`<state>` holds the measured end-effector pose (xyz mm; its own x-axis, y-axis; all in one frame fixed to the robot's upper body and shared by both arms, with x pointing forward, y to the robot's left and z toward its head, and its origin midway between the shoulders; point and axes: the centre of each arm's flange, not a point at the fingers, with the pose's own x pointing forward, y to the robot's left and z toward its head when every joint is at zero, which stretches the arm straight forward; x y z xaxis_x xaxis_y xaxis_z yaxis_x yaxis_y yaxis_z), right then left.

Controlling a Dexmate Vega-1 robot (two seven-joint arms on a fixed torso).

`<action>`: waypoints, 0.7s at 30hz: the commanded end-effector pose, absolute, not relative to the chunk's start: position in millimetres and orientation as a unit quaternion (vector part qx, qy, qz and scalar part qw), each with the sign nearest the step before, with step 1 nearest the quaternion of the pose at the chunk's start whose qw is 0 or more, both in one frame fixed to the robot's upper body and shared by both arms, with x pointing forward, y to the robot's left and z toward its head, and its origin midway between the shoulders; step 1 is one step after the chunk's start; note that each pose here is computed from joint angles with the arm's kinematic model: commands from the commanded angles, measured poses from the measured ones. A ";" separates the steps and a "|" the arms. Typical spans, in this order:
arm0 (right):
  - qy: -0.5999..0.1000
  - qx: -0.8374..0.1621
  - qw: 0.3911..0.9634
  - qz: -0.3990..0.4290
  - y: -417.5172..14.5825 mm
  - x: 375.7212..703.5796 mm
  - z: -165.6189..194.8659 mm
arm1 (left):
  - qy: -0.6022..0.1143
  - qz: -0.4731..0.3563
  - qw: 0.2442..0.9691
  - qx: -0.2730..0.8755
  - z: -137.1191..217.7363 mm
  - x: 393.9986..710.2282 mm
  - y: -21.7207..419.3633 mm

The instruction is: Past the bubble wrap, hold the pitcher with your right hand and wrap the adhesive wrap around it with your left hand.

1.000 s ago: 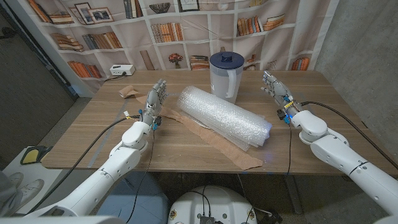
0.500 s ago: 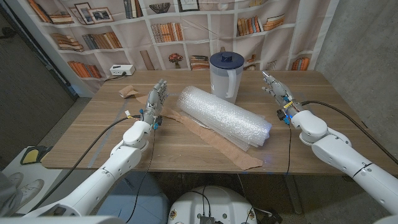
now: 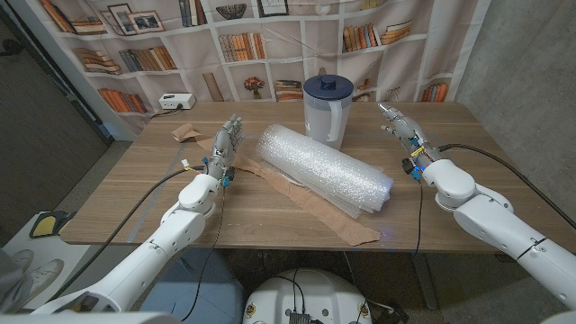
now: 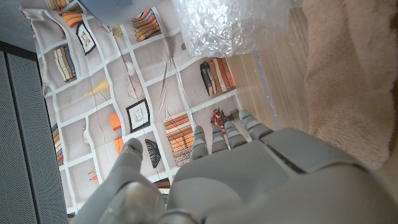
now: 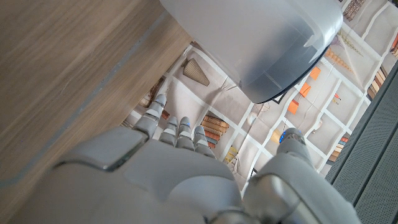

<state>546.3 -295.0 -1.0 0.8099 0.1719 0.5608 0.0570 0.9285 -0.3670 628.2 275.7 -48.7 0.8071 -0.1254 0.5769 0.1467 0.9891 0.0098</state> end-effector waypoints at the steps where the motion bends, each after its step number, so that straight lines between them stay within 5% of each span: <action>1: -0.310 -0.199 0.930 0.017 -292.5 536.6 -2.2 | -0.301 -0.074 0.950 -0.019 -48.3 631.9 273.5; 21: -0.311 -0.197 0.930 0.009 -286.2 530.9 -7.8 | -0.295 -0.071 0.952 -0.023 -50.6 633.7 276.1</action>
<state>536.0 -292.7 -3.2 0.8070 0.1411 0.5734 0.0981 0.9255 -0.3658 631.6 274.9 -49.7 0.8106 -0.1237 0.5724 0.1485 0.9889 0.0034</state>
